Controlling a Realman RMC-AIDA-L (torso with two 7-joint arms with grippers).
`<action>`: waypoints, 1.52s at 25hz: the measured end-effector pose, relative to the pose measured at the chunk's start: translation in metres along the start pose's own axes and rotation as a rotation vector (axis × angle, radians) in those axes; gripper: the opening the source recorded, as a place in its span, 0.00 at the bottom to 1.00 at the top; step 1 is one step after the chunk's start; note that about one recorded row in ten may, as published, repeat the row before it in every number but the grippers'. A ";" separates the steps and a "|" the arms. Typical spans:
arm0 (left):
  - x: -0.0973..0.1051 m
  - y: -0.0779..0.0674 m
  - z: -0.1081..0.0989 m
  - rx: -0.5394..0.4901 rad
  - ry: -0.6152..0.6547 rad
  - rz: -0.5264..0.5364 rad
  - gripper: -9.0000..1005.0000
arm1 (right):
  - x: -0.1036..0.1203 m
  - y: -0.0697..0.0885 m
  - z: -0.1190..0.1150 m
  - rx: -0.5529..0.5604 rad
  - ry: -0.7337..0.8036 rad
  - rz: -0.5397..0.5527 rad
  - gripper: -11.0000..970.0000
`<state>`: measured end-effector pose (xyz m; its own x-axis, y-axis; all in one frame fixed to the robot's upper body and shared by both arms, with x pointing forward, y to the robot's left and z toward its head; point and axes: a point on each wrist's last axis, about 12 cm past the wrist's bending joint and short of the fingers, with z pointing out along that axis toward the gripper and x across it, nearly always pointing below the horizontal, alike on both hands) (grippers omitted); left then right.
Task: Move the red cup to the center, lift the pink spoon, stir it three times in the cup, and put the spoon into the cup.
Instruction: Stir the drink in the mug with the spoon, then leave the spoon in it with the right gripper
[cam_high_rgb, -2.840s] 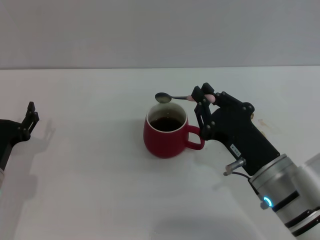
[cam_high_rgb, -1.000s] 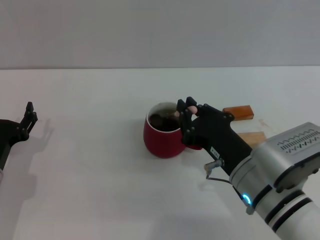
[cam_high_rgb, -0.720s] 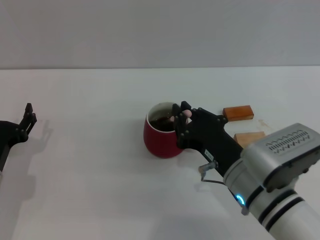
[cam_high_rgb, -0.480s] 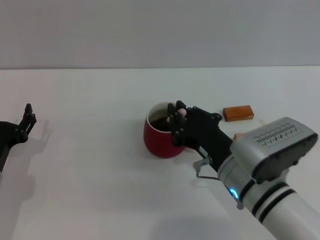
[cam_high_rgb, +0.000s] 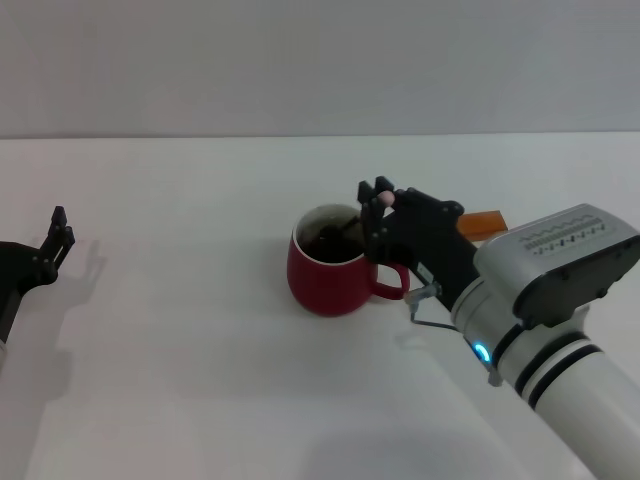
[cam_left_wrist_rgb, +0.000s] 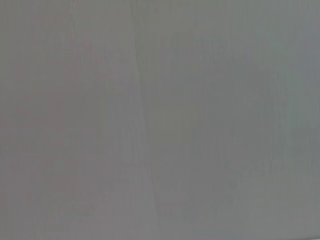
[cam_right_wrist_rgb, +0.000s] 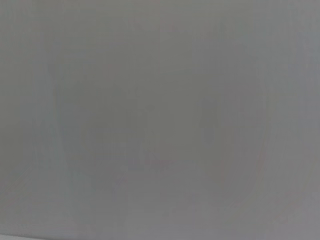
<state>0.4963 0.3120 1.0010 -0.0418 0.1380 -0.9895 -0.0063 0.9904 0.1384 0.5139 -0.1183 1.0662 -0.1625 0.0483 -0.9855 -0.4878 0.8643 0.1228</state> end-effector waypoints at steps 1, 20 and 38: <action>0.000 0.000 0.000 0.000 0.000 0.000 0.84 | 0.000 -0.002 0.000 0.006 -0.002 0.002 0.15; 0.001 0.000 0.000 0.004 0.010 0.006 0.84 | 0.005 0.018 -0.020 -0.036 0.035 0.026 0.15; 0.003 0.001 -0.003 0.003 0.012 0.003 0.84 | 0.002 -0.002 0.000 -0.007 0.036 -0.031 0.15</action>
<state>0.4930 0.3129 0.9985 -0.0540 0.1404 -0.9886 -0.0031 0.9900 0.1408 0.5143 -0.1201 1.0643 -0.1784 0.0034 -0.9839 -0.4994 0.8613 0.0936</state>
